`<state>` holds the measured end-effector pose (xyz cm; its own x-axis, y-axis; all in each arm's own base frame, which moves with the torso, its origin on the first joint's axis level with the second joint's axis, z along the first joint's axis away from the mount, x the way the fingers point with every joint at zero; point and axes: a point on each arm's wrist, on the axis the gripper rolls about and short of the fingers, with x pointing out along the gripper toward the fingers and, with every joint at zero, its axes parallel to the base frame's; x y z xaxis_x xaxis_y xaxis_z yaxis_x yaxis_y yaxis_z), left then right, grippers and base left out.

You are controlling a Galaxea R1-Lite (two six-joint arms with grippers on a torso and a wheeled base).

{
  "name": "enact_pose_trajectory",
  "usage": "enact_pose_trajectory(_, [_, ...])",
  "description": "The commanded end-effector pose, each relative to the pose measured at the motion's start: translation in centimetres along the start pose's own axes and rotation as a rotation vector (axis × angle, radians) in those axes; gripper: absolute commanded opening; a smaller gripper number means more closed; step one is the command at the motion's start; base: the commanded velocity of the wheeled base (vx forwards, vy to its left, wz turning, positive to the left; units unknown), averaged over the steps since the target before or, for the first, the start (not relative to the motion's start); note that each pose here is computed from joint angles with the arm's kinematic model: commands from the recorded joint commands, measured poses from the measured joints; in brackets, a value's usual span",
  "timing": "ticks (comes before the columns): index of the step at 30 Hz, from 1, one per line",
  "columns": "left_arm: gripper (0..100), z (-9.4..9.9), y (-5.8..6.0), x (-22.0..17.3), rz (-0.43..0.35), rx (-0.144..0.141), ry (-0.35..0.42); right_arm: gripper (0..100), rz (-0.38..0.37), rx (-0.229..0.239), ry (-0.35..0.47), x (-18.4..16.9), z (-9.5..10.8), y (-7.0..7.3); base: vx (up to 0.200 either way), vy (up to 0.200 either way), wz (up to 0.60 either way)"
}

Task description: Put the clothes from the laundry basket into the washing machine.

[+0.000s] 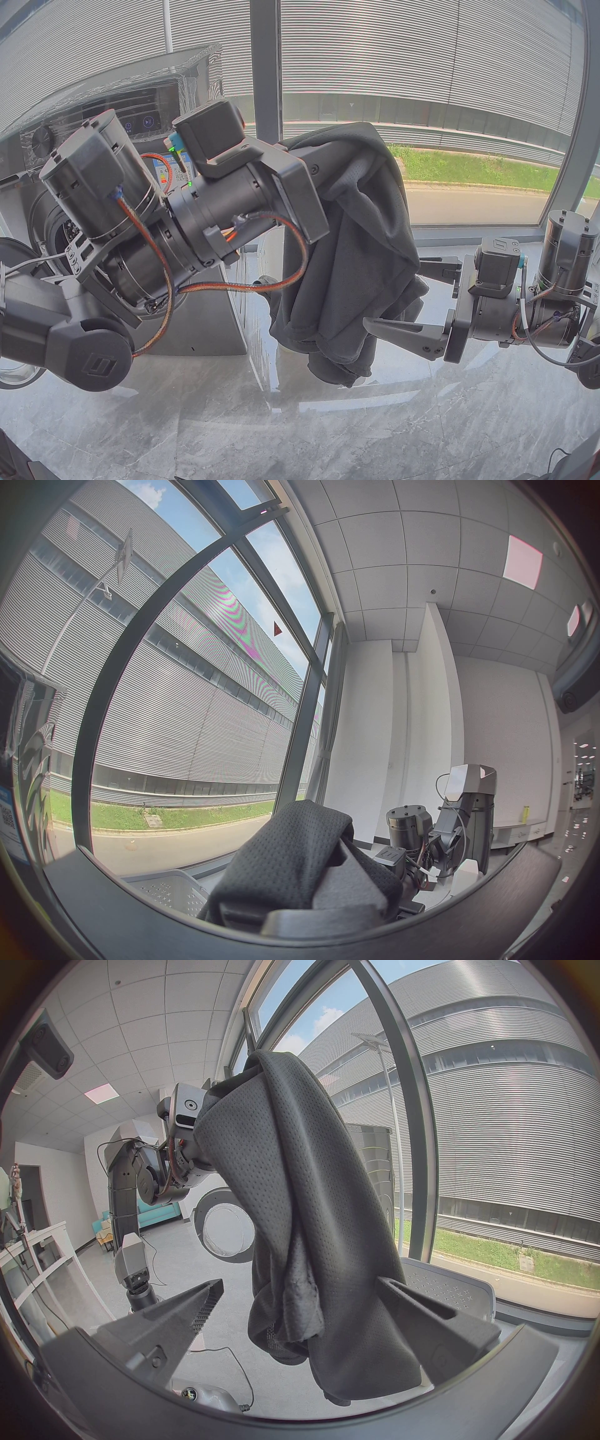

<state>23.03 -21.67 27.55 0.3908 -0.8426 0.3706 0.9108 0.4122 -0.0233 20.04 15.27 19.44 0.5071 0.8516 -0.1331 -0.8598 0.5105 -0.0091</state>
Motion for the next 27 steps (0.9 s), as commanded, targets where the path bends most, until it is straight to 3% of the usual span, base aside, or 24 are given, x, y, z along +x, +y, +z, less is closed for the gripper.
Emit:
enact_pose_trajectory(1, [0,-0.1,0.1,0.1,0.002,0.000,0.002,100,-0.002,0.000,0.001,0.0,-0.1,0.0,0.000,0.000,0.00])
enact_pose_trajectory(21, [0,0.1,0.2,0.4,-0.002,0.004,-0.009,100,0.000,-0.009,-0.012,0.8,0.5,-0.1,0.000,0.000,0.00])
enact_pose_trajectory(22, [0,0.1,0.2,0.4,0.000,0.004,-0.009,0,0.000,-0.009,-0.011,0.8,0.4,-0.1,0.000,0.000,0.00])
enact_pose_trajectory(27, [0,0.1,0.4,0.3,0.006,0.006,-0.007,0,-0.003,-0.010,-0.015,0.5,0.5,0.0,0.000,0.000,0.00])
